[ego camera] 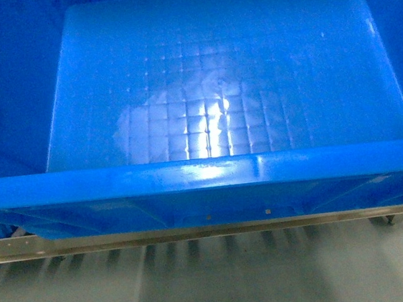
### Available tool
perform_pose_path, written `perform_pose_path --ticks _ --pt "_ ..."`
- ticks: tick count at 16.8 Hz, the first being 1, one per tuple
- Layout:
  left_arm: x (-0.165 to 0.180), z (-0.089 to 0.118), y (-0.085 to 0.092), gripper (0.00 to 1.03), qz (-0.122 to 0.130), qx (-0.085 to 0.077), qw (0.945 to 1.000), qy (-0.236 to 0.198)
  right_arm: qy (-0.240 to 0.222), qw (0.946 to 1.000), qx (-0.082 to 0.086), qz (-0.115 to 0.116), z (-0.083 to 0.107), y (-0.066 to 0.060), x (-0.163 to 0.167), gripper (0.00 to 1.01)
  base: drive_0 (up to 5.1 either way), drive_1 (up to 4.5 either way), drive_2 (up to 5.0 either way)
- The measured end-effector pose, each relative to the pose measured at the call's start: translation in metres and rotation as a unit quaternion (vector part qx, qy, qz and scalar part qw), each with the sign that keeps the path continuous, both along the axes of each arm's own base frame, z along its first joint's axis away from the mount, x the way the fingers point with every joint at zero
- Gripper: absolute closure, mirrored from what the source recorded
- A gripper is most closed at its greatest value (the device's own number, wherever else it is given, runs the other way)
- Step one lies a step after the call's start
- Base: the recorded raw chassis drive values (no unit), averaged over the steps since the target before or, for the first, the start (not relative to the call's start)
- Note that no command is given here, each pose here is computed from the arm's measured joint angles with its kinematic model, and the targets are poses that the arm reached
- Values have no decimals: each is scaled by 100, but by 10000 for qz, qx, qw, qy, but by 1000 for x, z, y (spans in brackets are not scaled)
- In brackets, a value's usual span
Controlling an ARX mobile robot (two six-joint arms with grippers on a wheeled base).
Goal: Place box next to blue box on left shelf
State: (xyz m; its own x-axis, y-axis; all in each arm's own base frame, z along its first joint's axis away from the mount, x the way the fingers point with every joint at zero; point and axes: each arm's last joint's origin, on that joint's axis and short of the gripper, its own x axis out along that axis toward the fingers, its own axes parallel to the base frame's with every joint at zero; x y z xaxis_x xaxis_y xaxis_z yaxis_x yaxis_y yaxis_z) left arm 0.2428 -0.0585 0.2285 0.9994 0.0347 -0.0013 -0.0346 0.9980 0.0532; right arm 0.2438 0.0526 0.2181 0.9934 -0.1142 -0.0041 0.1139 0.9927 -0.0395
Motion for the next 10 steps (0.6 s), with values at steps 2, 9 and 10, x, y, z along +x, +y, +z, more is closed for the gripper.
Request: perform_pose_path --ticks 2,9,10 --pt "0 0 0 86 0 0 10000 0 0 10000 0 0 0 0 0 80 0 0 0" --pt "0 1 0 86 -2 -9 10000 -39 -33 10000 7 -8 1 0 0 80 0 0 0" --pt "0 1 0 86 -4 -8 10000 -35 -24 10000 4 -4 1 0 0 80 0 0 0"
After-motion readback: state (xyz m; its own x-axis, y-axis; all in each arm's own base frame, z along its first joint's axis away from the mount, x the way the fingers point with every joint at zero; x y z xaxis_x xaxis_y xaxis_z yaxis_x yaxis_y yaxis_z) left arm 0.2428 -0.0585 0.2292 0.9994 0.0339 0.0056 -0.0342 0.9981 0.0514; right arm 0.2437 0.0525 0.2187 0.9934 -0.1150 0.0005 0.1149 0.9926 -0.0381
